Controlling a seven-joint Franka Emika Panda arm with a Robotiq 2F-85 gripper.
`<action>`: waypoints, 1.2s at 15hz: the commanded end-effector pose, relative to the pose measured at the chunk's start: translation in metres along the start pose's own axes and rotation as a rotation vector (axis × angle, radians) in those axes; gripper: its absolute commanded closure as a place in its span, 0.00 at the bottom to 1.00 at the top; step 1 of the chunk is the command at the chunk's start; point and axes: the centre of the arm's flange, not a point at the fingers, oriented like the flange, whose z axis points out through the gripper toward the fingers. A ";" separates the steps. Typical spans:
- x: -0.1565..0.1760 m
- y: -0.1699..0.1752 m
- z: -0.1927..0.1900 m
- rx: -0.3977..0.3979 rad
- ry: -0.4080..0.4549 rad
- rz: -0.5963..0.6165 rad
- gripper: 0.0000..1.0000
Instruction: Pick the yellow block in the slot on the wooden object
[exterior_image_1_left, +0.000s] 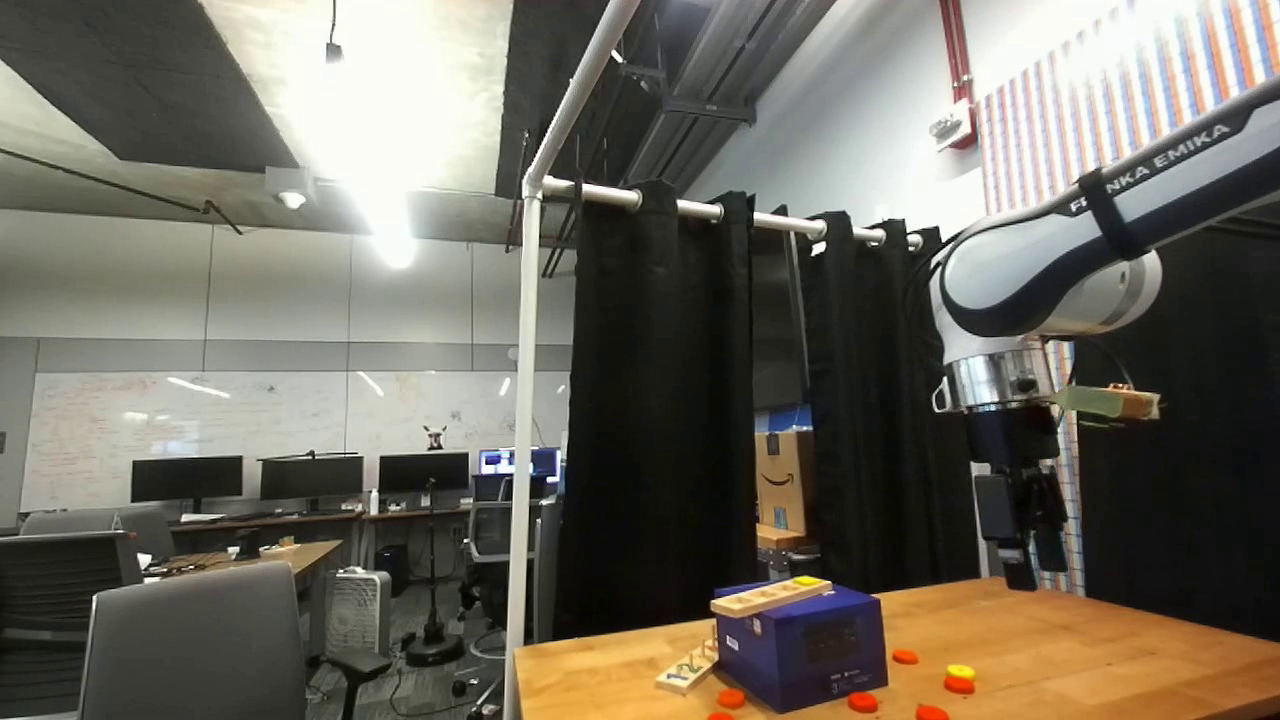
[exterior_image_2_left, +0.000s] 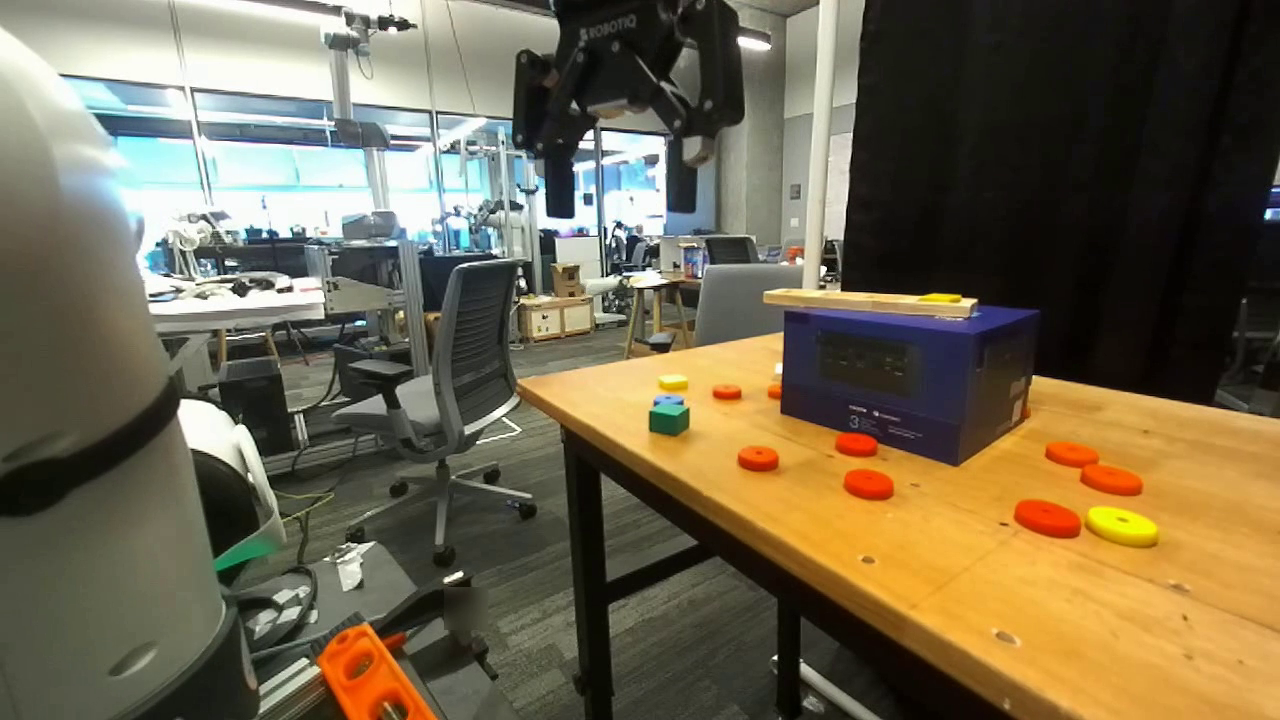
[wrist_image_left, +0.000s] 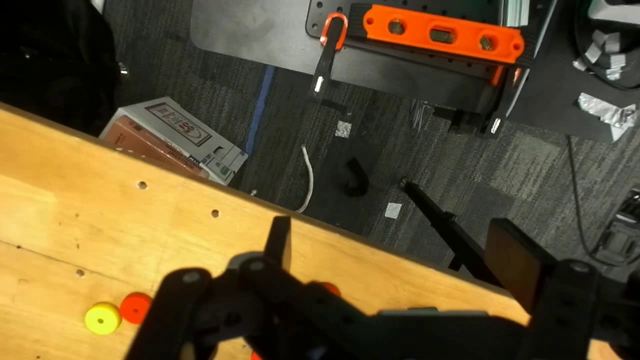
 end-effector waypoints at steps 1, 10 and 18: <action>-0.026 0.000 -0.024 0.092 0.063 0.126 0.00; -0.036 0.011 -0.026 0.199 0.103 0.336 0.00; -0.037 0.013 -0.027 0.206 0.106 0.371 0.00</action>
